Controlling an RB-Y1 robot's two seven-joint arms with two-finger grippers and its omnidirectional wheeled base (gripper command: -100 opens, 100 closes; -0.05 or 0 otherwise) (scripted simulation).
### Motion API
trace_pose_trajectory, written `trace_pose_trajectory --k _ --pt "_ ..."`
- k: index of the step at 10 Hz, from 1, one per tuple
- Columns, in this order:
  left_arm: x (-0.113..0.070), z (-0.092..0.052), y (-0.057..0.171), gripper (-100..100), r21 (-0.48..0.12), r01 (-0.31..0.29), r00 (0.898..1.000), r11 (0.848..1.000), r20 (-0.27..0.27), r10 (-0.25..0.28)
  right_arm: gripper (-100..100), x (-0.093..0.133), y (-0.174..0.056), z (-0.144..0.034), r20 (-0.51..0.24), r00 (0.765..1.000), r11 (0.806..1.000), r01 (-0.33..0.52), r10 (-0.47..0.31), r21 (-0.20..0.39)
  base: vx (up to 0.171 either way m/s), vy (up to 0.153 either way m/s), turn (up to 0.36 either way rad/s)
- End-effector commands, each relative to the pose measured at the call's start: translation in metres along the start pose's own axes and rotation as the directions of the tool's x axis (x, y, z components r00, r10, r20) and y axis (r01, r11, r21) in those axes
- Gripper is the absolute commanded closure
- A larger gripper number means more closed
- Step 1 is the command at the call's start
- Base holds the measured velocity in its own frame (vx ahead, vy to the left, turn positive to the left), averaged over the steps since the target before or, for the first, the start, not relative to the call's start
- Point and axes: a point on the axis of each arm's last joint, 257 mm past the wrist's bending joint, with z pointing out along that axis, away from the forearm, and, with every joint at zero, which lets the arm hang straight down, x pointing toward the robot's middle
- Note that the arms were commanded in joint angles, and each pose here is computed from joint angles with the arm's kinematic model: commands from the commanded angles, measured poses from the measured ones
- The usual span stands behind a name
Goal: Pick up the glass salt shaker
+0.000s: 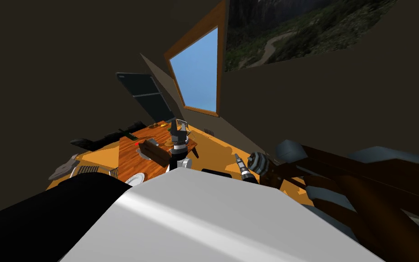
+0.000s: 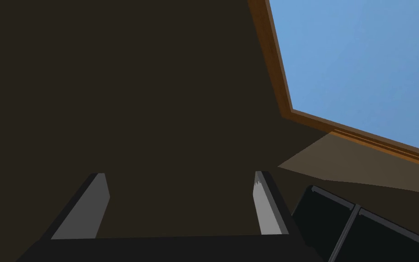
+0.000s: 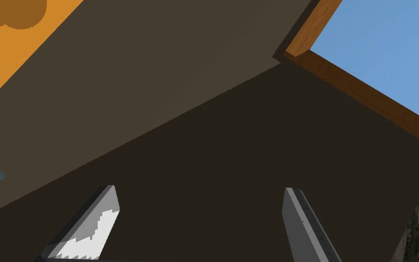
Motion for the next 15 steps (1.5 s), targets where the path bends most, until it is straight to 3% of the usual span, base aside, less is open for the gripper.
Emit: trace_pose_trajectory --k 1,5,7,10,11,12,14,15 --pt "0.0 0.0 0.0 0 0.0 0.0 1.0 1.0 0.0 0.0 -100 0.005 0.0 0.0 -0.012 1.0 1.0 0.017 -0.017 0.002 -0.009 0.011 0.212" --pt "0.0 0.0 0.0 0 0.0 0.0 1.0 1.0 0.0 0.0 -100 0.031 -0.009 0.0 -0.082 0.99 0.993 0.114 -0.113 0.018 -0.029 0.014 0.382" --pt "0.0 0.0 0.0 0 0.0 0.0 1.0 1.0 0.0 0.0 -100 0.052 -0.021 -0.003 -0.14 0.972 0.981 0.194 -0.188 0.032 -0.024 0.039 0.48" --pt "0.0 0.0 0.0 0 0.0 0.0 1.0 1.0 0.0 0.0 -100 0.063 -0.029 -0.005 -0.174 0.957 0.97 0.241 -0.231 0.038 -0.008 0.024 0.294" --pt "0.0 0.0 0.0 0 0.0 0.0 1.0 1.0 0.0 0.0 -100 0.075 -0.039 -0.008 -0.211 0.937 0.955 0.293 -0.278 0.043 -0.004 0.031 0.352" --pt "0.0 0.0 0.0 0 0.0 0.0 1.0 1.0 0.0 0.0 -100 0.075 -0.039 -0.008 -0.211 0.937 0.955 0.293 -0.278 0.043 -0.002 0.025 0.295" --pt "0.0 0.0 0.0 0 0.0 0.0 1.0 1.0 0.0 0.0 -100 0.099 -0.063 -0.016 -0.293 0.88 0.914 0.402 -0.373 0.046 0.002 0.044 0.38" --pt "0.0 0.0 0.0 0 0.0 0.0 1.0 1.0 0.0 0.0 -100 0.099 -0.063 -0.016 -0.294 0.877 0.912 0.409 -0.379 0.044 0.007 0.047 0.424"
